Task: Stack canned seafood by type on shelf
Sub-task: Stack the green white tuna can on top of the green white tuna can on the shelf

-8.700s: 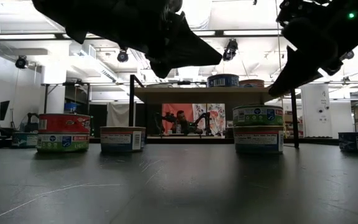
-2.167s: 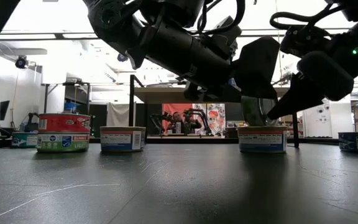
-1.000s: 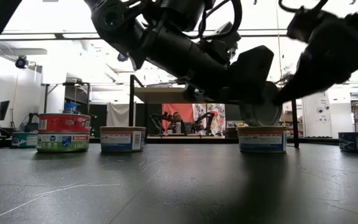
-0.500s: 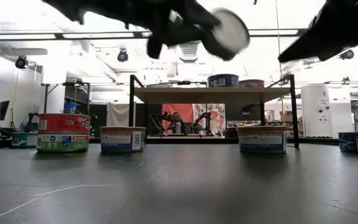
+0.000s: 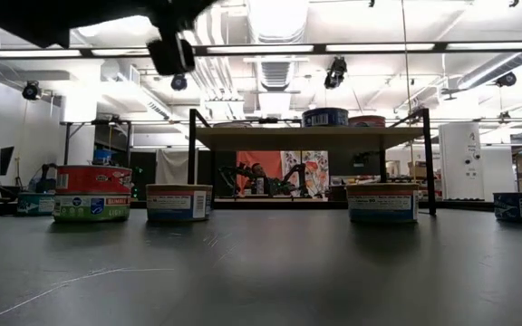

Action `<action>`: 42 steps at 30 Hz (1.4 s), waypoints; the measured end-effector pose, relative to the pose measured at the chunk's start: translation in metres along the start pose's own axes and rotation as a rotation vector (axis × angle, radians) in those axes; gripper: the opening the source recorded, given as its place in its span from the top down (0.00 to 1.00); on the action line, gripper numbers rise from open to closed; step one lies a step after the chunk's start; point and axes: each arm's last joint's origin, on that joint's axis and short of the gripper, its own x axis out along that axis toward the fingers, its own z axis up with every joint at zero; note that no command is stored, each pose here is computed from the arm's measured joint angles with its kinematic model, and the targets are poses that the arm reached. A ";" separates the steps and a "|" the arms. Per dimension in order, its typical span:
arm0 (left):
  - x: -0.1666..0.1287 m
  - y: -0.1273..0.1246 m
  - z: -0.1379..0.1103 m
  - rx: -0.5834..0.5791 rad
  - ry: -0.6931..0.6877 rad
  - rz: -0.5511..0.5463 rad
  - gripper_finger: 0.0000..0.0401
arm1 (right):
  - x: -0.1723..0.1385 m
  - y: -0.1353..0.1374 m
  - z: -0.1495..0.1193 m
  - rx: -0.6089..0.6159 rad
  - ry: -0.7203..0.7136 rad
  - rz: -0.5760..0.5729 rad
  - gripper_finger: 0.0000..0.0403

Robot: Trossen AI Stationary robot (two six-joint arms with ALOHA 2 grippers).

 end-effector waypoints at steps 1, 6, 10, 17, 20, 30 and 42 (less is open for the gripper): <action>-0.001 -0.001 0.000 -0.036 0.000 -0.016 0.68 | 0.001 0.000 0.002 -0.070 -0.012 0.004 0.98; -0.004 0.005 -0.004 -0.120 0.013 0.010 0.68 | 0.011 0.008 0.014 -0.353 -0.037 -0.017 0.97; -0.004 0.004 -0.004 -0.129 0.019 0.003 0.68 | 0.023 0.014 0.025 -0.521 0.022 -0.081 0.92; -0.004 0.005 -0.004 -0.167 0.021 0.006 0.68 | 0.038 0.018 0.048 -0.684 0.080 -0.143 0.68; -0.004 0.005 -0.004 -0.176 0.020 0.004 0.68 | 0.046 0.020 0.055 -0.737 0.093 -0.147 0.55; -0.004 0.000 -0.006 -0.189 0.023 -0.031 0.68 | 0.083 0.013 0.060 -0.809 0.230 -0.213 0.32; -0.004 0.001 -0.007 -0.171 0.052 -0.034 0.68 | 0.105 0.008 0.051 -0.836 0.301 -0.228 0.39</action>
